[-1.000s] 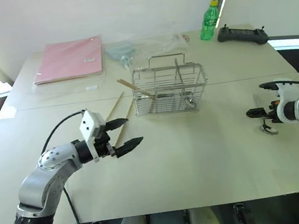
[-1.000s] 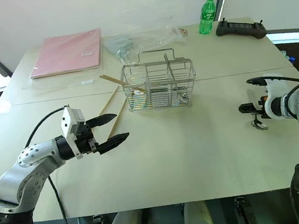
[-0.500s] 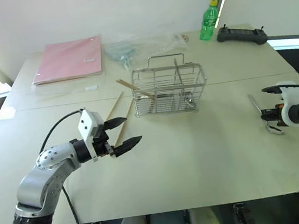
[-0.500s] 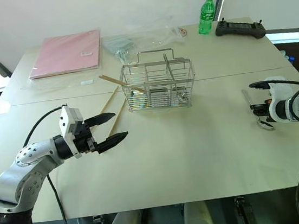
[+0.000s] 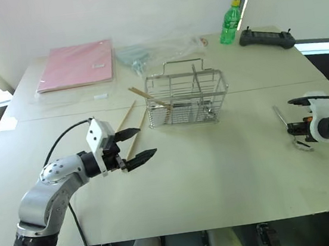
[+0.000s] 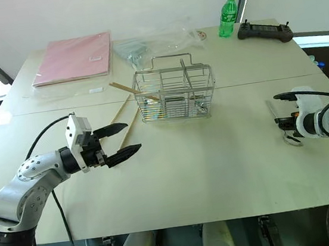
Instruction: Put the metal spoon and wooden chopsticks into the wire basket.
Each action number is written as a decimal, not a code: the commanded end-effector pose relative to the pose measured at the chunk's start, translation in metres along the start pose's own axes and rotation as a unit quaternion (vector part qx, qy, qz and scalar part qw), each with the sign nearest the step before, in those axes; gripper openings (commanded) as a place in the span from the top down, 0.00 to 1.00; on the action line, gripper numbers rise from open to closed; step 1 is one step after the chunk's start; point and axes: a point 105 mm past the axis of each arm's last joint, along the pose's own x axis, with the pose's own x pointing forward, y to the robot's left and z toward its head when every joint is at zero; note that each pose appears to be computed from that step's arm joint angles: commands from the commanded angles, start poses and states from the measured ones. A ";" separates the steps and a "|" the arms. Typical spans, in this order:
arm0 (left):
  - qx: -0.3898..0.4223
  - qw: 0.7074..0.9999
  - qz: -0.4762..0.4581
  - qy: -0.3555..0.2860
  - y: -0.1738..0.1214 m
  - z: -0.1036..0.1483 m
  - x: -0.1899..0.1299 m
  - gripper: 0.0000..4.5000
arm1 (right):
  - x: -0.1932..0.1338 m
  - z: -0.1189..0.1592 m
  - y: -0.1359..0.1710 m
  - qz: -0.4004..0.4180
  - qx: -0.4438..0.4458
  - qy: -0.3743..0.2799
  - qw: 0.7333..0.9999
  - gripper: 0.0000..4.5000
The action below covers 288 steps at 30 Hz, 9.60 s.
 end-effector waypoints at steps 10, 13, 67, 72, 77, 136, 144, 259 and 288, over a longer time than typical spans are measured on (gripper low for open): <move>0.022 1.000 -0.008 -0.013 0.003 0.015 -0.003 0.00 | -0.013 0.014 0.011 0.002 -0.019 -0.046 0.999 0.99; 0.024 1.000 -0.008 -0.013 0.004 0.015 -0.003 0.00 | -0.017 0.019 0.014 -0.005 -0.030 -0.059 0.998 0.99; 0.048 0.998 0.022 -0.046 0.014 0.030 0.001 0.00 | -0.084 0.155 0.222 0.234 -0.062 -0.519 0.820 0.01; 0.050 0.997 0.021 -0.047 0.016 0.032 0.002 0.00 | -0.087 0.157 0.211 0.223 -0.062 -0.522 0.821 0.01; 0.051 0.998 0.017 -0.045 0.016 0.032 0.002 0.00 | -0.112 0.161 0.199 0.232 -0.105 -0.528 0.810 0.01; 0.021 0.934 0.274 0.228 0.184 -0.034 0.049 0.00 | -0.097 -0.038 0.182 0.356 -0.276 -0.372 0.812 0.01; 0.015 0.926 0.259 0.274 0.185 -0.008 0.052 0.00 | -0.098 -0.036 0.186 0.353 -0.259 -0.381 0.814 0.01; 0.015 0.946 0.271 -0.175 0.176 0.196 0.027 0.07 | -0.102 -0.020 0.184 0.320 -0.225 -0.412 0.823 0.00; 0.007 0.924 0.310 0.225 0.190 0.021 0.048 0.07 | -0.112 -0.008 0.194 0.328 -0.249 -0.435 0.800 0.00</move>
